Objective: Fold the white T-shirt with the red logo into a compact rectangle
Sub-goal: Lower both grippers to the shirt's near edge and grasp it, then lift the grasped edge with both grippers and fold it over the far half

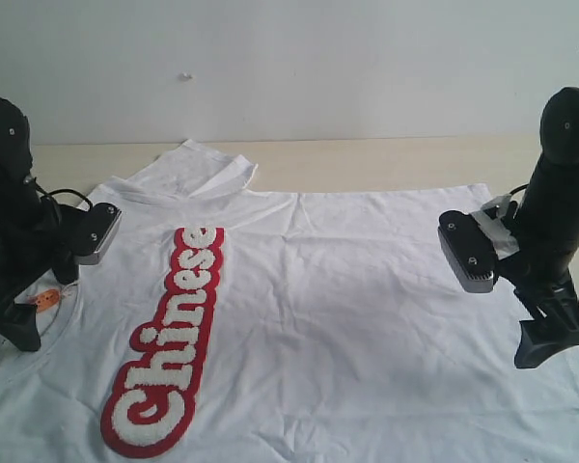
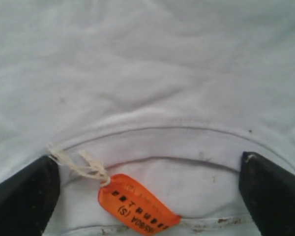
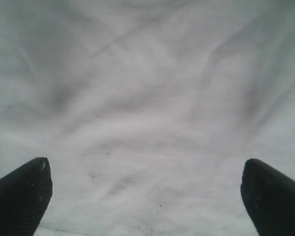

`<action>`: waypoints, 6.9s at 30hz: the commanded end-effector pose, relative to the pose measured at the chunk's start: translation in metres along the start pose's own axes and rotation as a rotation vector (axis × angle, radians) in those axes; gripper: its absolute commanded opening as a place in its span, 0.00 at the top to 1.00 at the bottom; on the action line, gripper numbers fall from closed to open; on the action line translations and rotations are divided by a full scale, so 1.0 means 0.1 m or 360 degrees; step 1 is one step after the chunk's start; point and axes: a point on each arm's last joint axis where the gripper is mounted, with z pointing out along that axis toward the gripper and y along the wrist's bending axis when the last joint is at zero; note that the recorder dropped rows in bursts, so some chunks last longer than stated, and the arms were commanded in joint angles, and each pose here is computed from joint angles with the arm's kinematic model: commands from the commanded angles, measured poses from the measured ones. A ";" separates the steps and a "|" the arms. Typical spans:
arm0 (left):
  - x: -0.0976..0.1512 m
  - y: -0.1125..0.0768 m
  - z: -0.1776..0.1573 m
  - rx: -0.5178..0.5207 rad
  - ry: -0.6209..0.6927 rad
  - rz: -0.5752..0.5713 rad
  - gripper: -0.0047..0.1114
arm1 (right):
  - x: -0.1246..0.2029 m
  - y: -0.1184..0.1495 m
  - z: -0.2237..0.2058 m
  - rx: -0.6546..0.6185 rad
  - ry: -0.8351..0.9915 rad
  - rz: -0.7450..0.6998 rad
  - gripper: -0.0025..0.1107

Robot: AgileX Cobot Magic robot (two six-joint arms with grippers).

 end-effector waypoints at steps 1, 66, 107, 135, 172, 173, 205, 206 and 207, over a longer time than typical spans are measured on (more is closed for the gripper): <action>0.00 0.02 0.09 0.0032 -0.0011 -0.0060 0.15 | 0.05 -0.05 -0.02 0.0065 0.0046 -0.0048 0.08; 0.03 0.05 0.43 0.0103 -0.0095 -0.0570 0.15 | 0.34 -0.14 0.44 -0.0024 0.0047 0.0519 0.08; 0.52 -1.36 -2.36 -0.0851 0.0018 -0.0726 0.96 | 0.24 0.51 -1.79 0.0795 0.0032 0.0372 0.98; 0.12 -2.74 -2.95 -0.1294 -0.0687 -0.1028 0.96 | 0.06 1.74 -2.59 0.1079 -0.0256 0.0376 0.98; 0.02 -3.06 -2.84 -0.1254 -0.0897 -0.1064 0.96 | -0.08 1.90 -2.68 0.1098 -0.0557 0.0457 0.98; 0.01 -3.06 -2.84 -0.1253 -0.0900 -0.1045 0.96 | -0.07 1.90 -2.68 0.1101 -0.0544 0.0458 0.98; 0.21 -0.20 -0.71 -0.0822 -0.0107 -0.1065 0.96 | 0.25 -0.36 -0.41 0.0490 -0.0130 0.0638 0.94; 0.20 -0.16 -0.69 -0.0854 -0.0139 -0.1096 0.96 | 0.25 -0.39 -0.38 0.0529 -0.0138 0.0667 0.91; 0.19 -0.14 -0.68 -0.0878 -0.0162 -0.1114 0.96 | 0.26 -0.42 -0.36 0.0558 -0.0143 0.0676 0.89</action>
